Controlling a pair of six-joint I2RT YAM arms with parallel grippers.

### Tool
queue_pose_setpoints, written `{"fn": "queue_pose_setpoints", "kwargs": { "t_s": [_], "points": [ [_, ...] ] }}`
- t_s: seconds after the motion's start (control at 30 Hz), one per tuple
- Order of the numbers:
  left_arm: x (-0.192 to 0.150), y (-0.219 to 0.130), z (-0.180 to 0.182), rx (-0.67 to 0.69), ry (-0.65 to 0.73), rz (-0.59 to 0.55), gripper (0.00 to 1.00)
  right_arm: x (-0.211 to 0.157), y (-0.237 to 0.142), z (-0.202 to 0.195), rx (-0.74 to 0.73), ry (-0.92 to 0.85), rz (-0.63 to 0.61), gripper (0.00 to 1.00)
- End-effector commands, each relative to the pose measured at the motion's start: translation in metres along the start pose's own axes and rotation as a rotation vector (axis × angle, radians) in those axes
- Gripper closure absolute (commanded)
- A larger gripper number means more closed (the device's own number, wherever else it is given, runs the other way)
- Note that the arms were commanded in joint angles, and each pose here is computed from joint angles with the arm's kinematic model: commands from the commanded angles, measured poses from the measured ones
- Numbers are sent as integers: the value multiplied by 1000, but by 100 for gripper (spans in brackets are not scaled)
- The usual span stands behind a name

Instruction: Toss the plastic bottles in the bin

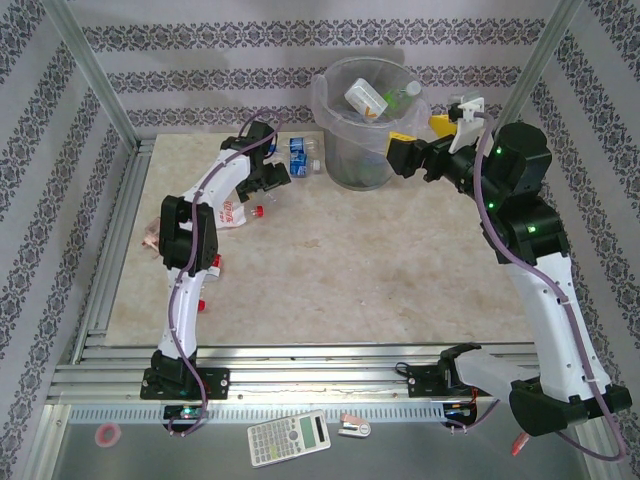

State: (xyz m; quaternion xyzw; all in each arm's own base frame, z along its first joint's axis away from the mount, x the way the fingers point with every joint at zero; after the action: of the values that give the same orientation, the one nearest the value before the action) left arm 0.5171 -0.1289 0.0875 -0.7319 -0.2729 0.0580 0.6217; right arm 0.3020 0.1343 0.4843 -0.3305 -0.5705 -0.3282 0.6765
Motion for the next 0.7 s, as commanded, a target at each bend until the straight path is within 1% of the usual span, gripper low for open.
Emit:
{"fn": "queue_pose_setpoints", "kwargs": {
  "t_s": [0.0, 0.33, 0.67],
  "points": [
    [-2, 0, 20, 83, 27, 38, 5, -6, -5, 1, -14, -15, 9, 2],
    [-7, 15, 24, 107, 43, 60, 6, -7, 1, 0, -5, -12, 23, 2],
    [8, 21, 14, 90, 58, 20, 5, -9, 2, 0, -3, -14, 35, 2]
  ]
}}
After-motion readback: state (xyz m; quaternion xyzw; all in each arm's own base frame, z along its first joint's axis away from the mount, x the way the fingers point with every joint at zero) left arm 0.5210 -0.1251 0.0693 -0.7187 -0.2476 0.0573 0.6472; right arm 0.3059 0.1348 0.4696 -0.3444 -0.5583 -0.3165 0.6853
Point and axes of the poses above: each hand's point on the last joint's axis, 136 mm out from that joint toward the fingers, its own y axis out along the fingers, its own z axis along the line the jaws close on, x = y × z, the point moved 1 cm from there along -y, back along the fingers, and after that the axes turned 3 degrees about -y, right-handed, at the moved point
